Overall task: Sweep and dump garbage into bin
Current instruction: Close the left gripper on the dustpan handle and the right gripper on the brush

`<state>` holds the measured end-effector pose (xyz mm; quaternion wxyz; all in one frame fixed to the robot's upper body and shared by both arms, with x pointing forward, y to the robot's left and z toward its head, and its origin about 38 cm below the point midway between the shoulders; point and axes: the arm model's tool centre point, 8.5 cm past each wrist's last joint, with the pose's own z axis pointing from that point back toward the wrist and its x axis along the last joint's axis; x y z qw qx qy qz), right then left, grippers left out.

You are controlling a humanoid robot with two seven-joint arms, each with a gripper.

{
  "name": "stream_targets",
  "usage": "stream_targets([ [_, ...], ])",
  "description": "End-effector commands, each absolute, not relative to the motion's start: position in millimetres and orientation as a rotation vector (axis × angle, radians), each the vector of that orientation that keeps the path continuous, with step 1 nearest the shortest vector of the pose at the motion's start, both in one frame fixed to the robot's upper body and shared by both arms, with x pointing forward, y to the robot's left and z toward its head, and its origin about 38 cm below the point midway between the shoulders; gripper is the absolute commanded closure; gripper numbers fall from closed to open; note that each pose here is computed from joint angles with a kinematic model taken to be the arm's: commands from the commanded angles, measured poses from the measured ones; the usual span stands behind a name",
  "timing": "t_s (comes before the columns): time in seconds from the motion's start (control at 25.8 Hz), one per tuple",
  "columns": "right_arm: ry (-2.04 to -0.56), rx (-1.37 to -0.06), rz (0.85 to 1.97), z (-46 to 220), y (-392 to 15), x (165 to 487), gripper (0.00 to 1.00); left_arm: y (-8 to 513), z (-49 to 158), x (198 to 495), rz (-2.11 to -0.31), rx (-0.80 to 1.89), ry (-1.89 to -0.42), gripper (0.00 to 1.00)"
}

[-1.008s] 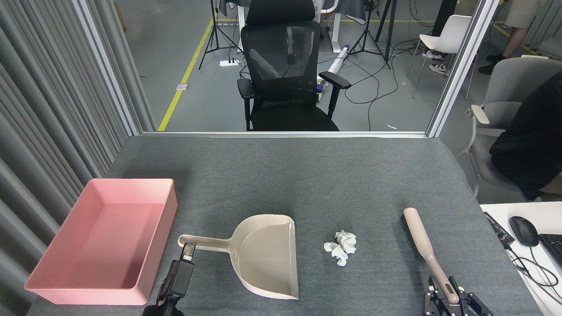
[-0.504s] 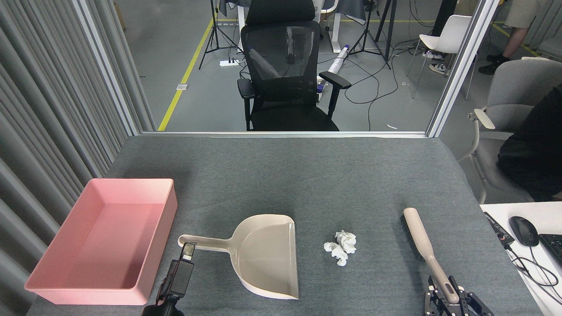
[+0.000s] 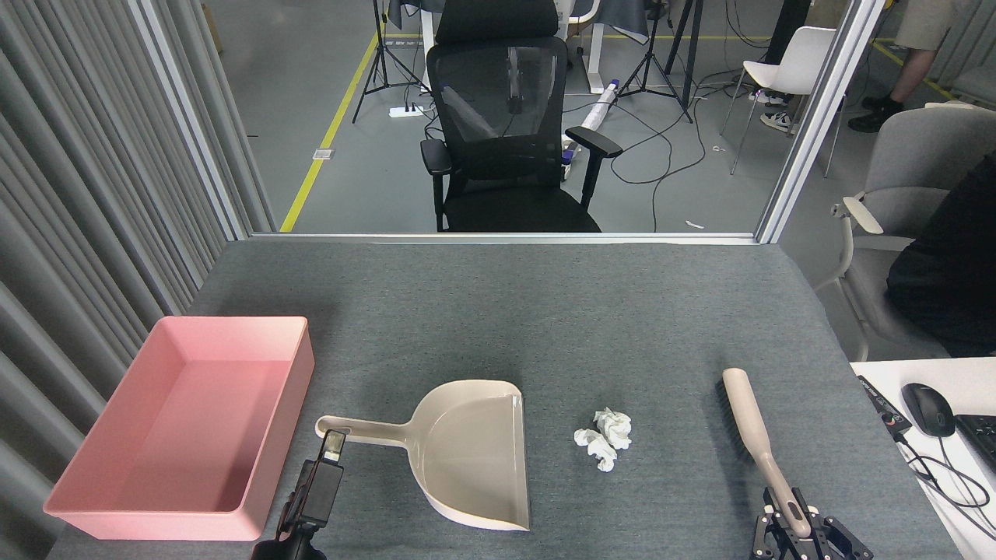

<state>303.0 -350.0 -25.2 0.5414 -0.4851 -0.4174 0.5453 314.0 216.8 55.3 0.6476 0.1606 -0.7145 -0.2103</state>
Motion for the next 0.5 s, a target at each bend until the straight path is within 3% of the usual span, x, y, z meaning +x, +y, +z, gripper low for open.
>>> stream_targets([
  [0.0,-0.992,-1.154,1.295,-25.5,-350.1,302.2,0.71,216.6,54.7,313.9,-0.479,0.363,-1.623,0.0],
  [0.47,-1.028,-1.169,1.305,-18.2,-344.9,305.0,0.83,216.6,55.8,317.0,-0.484,0.36,-1.633,0.0],
])
